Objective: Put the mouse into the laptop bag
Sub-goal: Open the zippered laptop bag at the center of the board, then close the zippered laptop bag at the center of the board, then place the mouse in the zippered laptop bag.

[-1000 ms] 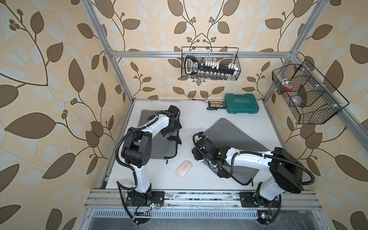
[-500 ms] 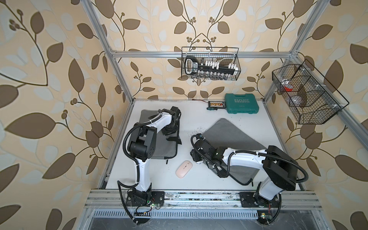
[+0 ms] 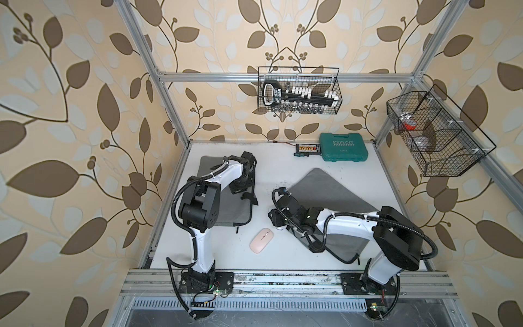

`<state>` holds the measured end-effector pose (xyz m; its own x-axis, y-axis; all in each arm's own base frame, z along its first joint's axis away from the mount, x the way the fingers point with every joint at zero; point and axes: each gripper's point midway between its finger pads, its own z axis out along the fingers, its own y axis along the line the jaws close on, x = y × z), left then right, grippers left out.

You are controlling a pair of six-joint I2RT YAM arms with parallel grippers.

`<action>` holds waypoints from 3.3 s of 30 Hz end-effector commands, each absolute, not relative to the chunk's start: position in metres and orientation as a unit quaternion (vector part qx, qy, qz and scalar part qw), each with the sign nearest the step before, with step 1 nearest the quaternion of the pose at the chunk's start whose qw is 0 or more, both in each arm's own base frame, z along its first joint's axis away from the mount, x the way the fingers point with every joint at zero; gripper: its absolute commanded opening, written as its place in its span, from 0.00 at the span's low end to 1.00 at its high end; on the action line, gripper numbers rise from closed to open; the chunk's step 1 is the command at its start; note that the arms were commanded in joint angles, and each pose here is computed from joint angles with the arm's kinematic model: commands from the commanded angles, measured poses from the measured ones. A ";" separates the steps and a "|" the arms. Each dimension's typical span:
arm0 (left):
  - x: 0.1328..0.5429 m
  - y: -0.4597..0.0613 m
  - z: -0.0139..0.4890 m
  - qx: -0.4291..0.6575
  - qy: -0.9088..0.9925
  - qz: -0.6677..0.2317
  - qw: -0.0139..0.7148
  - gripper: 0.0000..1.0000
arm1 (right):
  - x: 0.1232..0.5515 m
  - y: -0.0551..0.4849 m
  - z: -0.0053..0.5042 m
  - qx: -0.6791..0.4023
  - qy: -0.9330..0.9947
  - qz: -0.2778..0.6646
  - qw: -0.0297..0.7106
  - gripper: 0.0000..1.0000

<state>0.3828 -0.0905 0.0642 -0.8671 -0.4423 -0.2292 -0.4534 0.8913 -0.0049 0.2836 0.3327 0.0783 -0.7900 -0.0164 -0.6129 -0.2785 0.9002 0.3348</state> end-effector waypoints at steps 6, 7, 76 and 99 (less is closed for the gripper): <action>0.364 -0.118 0.137 -0.225 0.954 -0.087 0.179 0.00 | 0.351 0.337 0.104 -0.028 0.908 0.249 0.336 0.31; 0.362 -0.127 0.144 -0.212 0.954 -0.095 0.190 0.00 | 0.360 0.338 0.106 -0.021 0.906 0.251 0.339 0.31; 0.328 -0.212 0.244 -0.068 0.897 -0.293 0.324 0.00 | 0.472 0.407 0.084 0.065 0.884 0.343 0.310 0.64; 0.328 -0.211 0.246 -0.068 0.897 -0.292 0.325 0.00 | 0.449 0.408 0.014 0.044 0.915 0.299 0.269 0.15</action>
<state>0.3294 -0.2012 0.2132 -0.8144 -0.3080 -0.4918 -0.0142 0.8578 -0.5137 0.4610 0.4116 0.0525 -0.8208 0.2802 -0.4978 -0.1295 0.7575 0.6399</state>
